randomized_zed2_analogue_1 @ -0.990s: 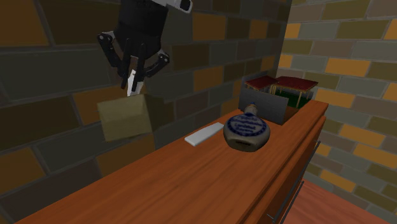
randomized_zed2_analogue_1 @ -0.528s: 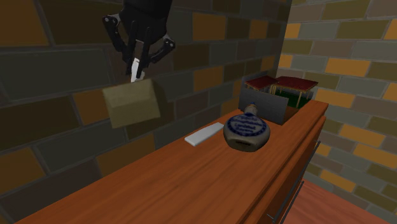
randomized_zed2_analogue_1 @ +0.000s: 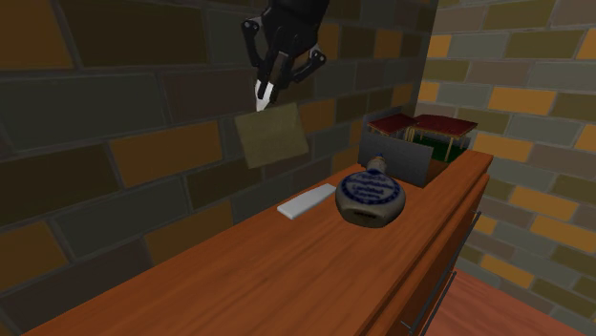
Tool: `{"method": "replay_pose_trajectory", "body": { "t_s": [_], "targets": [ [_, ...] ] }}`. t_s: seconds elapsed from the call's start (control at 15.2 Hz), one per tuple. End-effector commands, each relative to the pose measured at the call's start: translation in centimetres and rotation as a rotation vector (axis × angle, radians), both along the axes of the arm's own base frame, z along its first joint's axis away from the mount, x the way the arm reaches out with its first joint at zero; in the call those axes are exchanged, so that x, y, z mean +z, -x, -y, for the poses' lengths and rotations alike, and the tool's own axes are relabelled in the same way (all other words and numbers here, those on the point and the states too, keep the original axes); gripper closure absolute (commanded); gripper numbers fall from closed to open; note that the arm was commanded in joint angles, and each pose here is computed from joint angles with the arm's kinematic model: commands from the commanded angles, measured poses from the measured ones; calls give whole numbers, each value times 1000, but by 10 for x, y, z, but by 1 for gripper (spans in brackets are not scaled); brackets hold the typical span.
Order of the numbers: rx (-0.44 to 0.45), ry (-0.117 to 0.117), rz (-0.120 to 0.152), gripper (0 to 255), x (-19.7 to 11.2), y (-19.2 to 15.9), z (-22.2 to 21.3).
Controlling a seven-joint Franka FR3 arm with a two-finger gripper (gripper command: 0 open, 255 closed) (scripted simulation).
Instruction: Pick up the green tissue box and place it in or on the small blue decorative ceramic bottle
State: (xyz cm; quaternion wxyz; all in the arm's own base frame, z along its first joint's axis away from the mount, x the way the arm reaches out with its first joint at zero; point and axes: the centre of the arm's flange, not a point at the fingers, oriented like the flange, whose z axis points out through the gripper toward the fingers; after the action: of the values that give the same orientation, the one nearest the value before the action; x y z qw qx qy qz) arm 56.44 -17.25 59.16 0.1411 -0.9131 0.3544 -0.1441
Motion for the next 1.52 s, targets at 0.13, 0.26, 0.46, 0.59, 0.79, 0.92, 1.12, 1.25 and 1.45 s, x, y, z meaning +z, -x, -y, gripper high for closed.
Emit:
{"method": "replay_pose_trajectory", "body": {
  "t_s": [0.13, 0.26, 0.46, 0.59, 0.79, 0.92, 1.12, 1.25, 1.45],
  "targets": [
    [2, 0, 0, 255, 9, 22, 46],
    [2, 0, 0, 255, 12, 32, 70],
    [2, 0, 0, 255, 17, 48, 106],
    [2, 0, 0, 255, 20, 59, 130],
    [2, 0, 0, 255, 24, 75, 166],
    [2, 0, 0, 255, 27, 85, 190],
    [2, 0, 0, 255, 31, 101, 226],
    [2, 0, 0, 255, 34, 112, 250],
    [2, 0, 0, 255, 26, 121, 271]
  ]
}}
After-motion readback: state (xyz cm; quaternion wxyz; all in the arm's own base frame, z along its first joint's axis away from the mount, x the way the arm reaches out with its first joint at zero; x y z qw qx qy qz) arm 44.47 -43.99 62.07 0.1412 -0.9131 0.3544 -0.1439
